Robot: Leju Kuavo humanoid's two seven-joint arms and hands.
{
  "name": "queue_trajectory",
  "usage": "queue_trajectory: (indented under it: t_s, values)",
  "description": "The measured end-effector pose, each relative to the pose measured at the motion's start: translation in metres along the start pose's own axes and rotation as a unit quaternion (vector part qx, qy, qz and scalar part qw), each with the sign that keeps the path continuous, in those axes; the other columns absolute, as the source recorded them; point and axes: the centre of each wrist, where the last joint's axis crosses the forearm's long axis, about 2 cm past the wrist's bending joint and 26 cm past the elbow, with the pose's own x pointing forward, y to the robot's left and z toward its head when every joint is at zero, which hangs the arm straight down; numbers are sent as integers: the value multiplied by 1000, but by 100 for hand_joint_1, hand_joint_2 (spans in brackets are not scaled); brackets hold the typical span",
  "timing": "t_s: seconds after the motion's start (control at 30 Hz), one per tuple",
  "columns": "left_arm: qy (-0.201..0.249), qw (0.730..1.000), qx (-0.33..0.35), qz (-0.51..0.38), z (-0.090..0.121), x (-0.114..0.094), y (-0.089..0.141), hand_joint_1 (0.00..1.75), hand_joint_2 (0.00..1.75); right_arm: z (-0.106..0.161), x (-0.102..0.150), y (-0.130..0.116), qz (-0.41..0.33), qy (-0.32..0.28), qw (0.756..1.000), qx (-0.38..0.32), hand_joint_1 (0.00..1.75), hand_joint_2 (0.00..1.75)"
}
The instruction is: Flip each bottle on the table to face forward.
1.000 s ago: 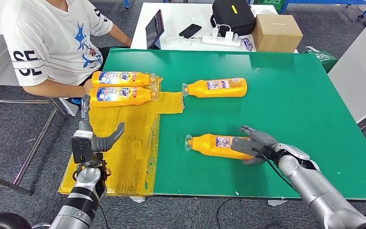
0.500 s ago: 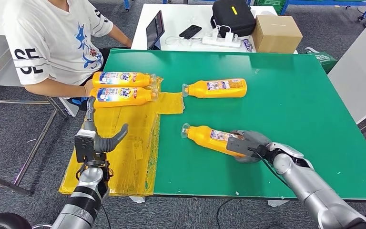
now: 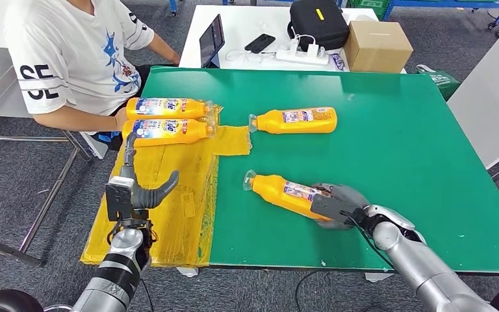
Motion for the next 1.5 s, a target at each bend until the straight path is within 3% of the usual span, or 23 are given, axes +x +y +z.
queue_trajectory:
  t_s: [0.1,0.17,0.23,0.3,0.4,0.5,0.77,1.2,1.37,1.5]
  values:
    - [10,1000,-4,20,1,0,-2,0,175,-3,9,10,-8,-45,997,-54,175,175]
    - [36,998,-9,58,5,-1,-4,0,175,-10,37,23,-11,-130,976,-177,175,175]
    - [61,993,-17,96,10,0,-9,0,175,-13,77,26,-3,-192,912,-362,175,175]
    - [68,991,-20,112,13,4,-14,0,175,-9,106,15,-13,-195,842,-502,175,175]
    - [68,990,-15,121,14,7,-15,0,175,6,123,1,-56,-189,780,-593,175,175]
    - [63,990,-10,126,12,10,-14,0,175,17,123,0,-82,-188,758,-619,175,175]
    - [55,990,-7,129,9,14,-13,0,175,27,124,-1,-95,-180,735,-647,175,175]
    - [56,988,-5,145,9,16,-12,0,175,29,120,-1,-111,-180,729,-651,175,175]
    - [85,966,-52,239,11,19,-16,0,175,25,114,5,-117,-196,753,-617,175,175]
    - [101,910,-162,368,16,22,-24,0,175,11,112,28,-88,-213,801,-552,175,175]
